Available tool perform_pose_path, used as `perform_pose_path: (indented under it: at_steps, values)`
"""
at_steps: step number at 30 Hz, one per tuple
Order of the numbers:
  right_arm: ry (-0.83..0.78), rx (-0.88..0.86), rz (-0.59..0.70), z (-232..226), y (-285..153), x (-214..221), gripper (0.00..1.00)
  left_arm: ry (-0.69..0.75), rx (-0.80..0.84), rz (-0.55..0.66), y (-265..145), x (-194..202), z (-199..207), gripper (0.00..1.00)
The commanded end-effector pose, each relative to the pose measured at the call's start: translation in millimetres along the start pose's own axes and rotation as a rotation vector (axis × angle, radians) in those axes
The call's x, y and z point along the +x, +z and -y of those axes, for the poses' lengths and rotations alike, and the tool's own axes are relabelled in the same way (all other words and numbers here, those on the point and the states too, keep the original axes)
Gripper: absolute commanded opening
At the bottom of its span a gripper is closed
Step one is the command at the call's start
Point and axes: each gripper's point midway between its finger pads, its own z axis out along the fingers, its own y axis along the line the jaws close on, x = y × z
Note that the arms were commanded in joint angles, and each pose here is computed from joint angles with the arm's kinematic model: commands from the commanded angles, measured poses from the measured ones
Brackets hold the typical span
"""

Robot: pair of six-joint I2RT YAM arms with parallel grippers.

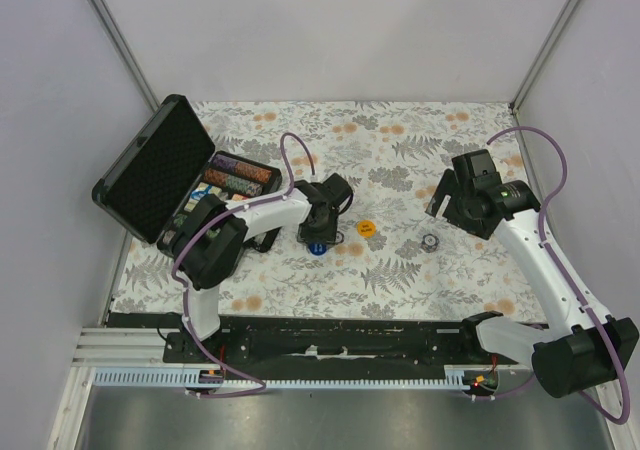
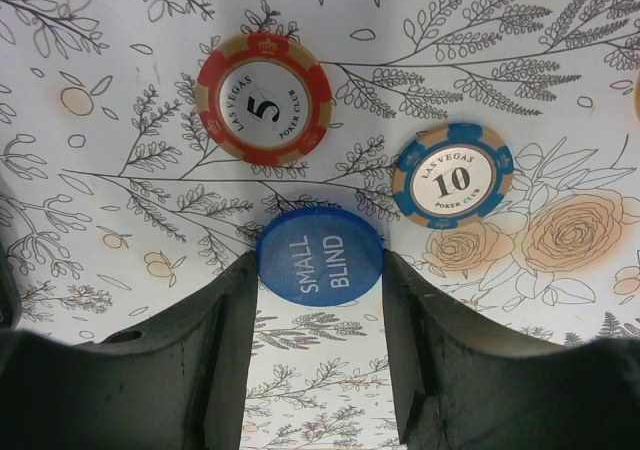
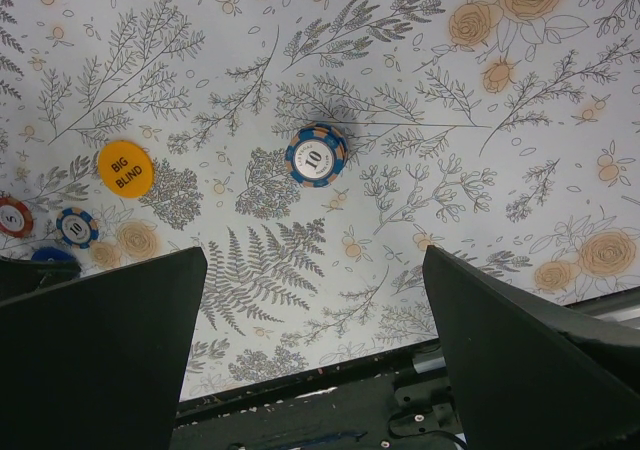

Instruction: Pack up texas hold em set

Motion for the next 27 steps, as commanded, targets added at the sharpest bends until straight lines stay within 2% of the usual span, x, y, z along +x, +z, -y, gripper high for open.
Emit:
perform_pose_path:
  at_steps: [1, 14, 27]
  values:
    - [-0.002, -0.012, 0.027, -3, -1, -8, 0.98, -0.061, 0.02, 0.07, -20, -26, 1, 0.54]
    - [0.002, -0.013, 0.026, -2, -1, -8, 0.98, -0.122, -0.017, 0.126, -39, -48, -31, 0.55]
    - [0.0, -0.015, 0.022, -3, -1, -7, 0.98, -0.212, -0.093, 0.214, -71, -79, -93, 0.56]
